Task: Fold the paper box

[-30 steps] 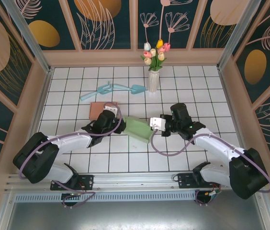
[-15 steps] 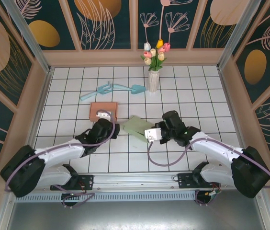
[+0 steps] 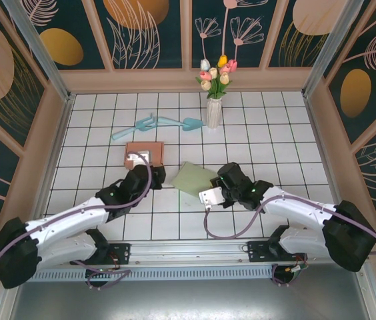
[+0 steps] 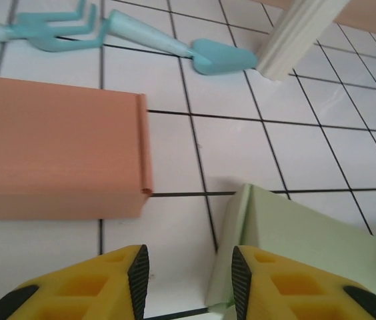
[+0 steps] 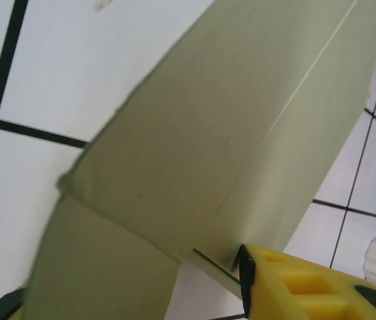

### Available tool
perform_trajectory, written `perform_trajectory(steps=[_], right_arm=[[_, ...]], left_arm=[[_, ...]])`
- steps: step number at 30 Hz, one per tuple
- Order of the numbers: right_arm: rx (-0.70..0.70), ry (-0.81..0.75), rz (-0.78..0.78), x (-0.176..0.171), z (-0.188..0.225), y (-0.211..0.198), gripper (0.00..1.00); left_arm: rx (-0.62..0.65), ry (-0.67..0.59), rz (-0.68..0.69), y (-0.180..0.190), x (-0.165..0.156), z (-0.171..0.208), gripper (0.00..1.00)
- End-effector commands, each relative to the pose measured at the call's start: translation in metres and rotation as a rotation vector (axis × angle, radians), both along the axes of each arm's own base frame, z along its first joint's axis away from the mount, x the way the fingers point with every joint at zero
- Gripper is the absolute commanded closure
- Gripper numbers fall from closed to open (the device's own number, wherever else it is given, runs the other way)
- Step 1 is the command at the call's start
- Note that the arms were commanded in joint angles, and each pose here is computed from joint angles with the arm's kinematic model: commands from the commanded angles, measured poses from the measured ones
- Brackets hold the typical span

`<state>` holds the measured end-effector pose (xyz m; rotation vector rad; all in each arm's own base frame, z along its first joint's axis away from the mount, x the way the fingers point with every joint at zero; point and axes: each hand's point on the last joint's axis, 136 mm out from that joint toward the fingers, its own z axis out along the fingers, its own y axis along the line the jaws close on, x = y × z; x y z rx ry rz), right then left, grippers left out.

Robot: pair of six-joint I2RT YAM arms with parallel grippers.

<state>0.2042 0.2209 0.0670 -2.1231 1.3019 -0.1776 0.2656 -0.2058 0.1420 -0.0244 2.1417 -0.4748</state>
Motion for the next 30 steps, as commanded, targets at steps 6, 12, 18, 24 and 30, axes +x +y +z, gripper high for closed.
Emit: perform_trajectory(steps=[6, 12, 18, 24, 30], right_arm=[[-0.122, -0.040, -0.042, -0.004, 0.009, -0.027, 0.47], [-0.007, -0.083, -0.121, 0.000, 0.044, -0.023, 0.43], [0.474, -0.084, -0.345, 0.011, 0.153, 0.001, 0.48], [0.981, 0.247, -0.897, 0.033, 0.177, 0.000, 0.51], [1.081, 0.415, -1.326, 0.049, 0.092, -0.011, 0.46]], left_arm=[[0.097, 0.033, -0.046, -0.053, 0.015, -0.018, 0.56], [0.170, 0.072, -0.034, -0.057, 0.018, -0.055, 0.56], [0.164, 0.087, -0.020, -0.049, 0.012, -0.074, 0.56], [0.130, 0.087, -0.004, -0.045, 0.009, -0.080, 0.55], [0.107, 0.105, 0.010, -0.041, 0.005, -0.090, 0.53]])
